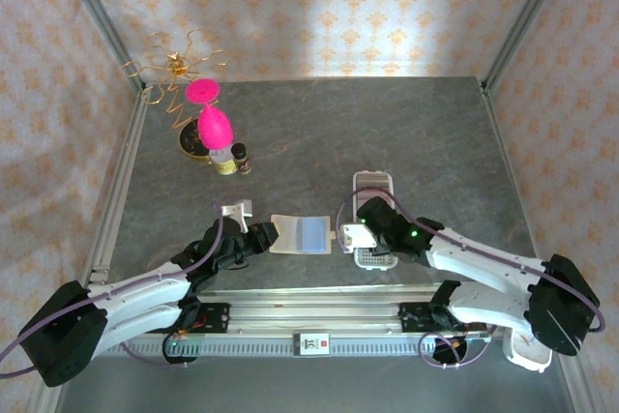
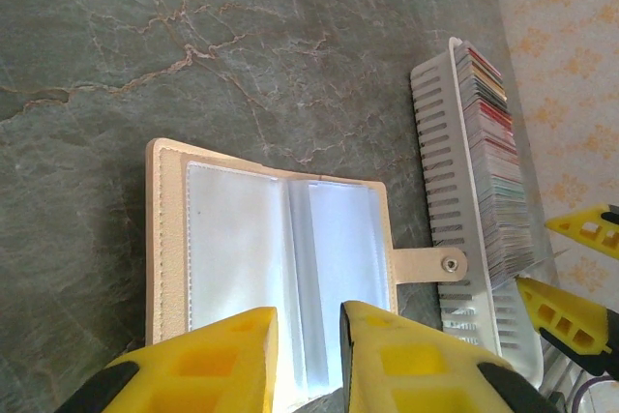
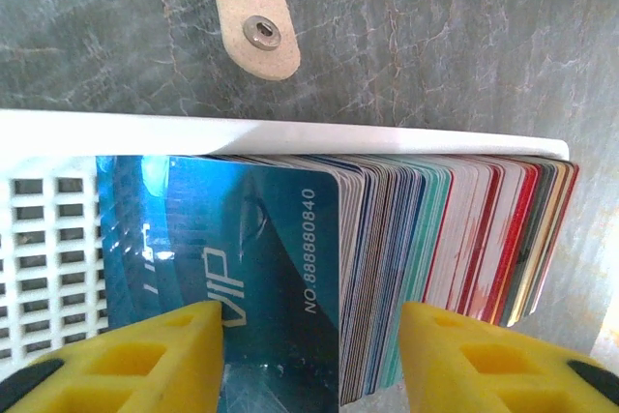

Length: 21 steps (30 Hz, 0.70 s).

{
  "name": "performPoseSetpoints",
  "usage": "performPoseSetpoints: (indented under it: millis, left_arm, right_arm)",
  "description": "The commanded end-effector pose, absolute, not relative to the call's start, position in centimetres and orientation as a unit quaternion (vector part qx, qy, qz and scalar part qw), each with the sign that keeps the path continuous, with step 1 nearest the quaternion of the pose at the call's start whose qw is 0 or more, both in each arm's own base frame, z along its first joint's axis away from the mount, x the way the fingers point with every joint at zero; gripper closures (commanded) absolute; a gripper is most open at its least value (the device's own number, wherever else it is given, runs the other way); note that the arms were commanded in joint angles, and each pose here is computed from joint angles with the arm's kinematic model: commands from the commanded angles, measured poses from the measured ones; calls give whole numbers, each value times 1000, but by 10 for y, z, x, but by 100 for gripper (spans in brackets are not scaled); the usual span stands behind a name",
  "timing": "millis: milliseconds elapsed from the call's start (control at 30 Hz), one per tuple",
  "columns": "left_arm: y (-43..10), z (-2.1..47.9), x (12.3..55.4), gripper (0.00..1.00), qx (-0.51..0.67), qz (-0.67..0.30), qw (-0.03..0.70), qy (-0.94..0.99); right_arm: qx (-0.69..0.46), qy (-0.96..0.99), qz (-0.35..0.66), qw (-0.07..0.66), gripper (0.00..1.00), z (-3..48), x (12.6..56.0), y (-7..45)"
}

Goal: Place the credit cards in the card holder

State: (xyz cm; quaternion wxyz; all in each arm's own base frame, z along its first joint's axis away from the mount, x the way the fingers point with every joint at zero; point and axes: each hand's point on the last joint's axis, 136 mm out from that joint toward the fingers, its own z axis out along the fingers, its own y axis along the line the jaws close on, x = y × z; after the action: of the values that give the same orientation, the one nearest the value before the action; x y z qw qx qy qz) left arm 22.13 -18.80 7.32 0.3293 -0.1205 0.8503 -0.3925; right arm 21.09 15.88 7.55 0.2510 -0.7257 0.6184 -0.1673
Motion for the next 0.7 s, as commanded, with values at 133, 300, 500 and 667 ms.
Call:
performPoseSetpoints:
  millis: [133, 300, 500, 667]
  left_arm:
    - [-193, 79, 223, 76, -119, -405, 332, 844]
    - [-193, 81, 224, 76, -120, -408, 334, 841]
    - [-194, 81, 224, 76, -120, -407, 334, 842]
    - [-195, 81, 225, 76, -119, -407, 332, 843]
  right_arm:
    - [-717, 622, -177, 260, 58, 77, 213, 154]
    - [-719, 622, -171, 258, 57, 75, 211, 154]
    - [-725, 623, -168, 242, 64, 72, 207, 152]
    - [-724, 623, -171, 243, 69, 74, 208, 151]
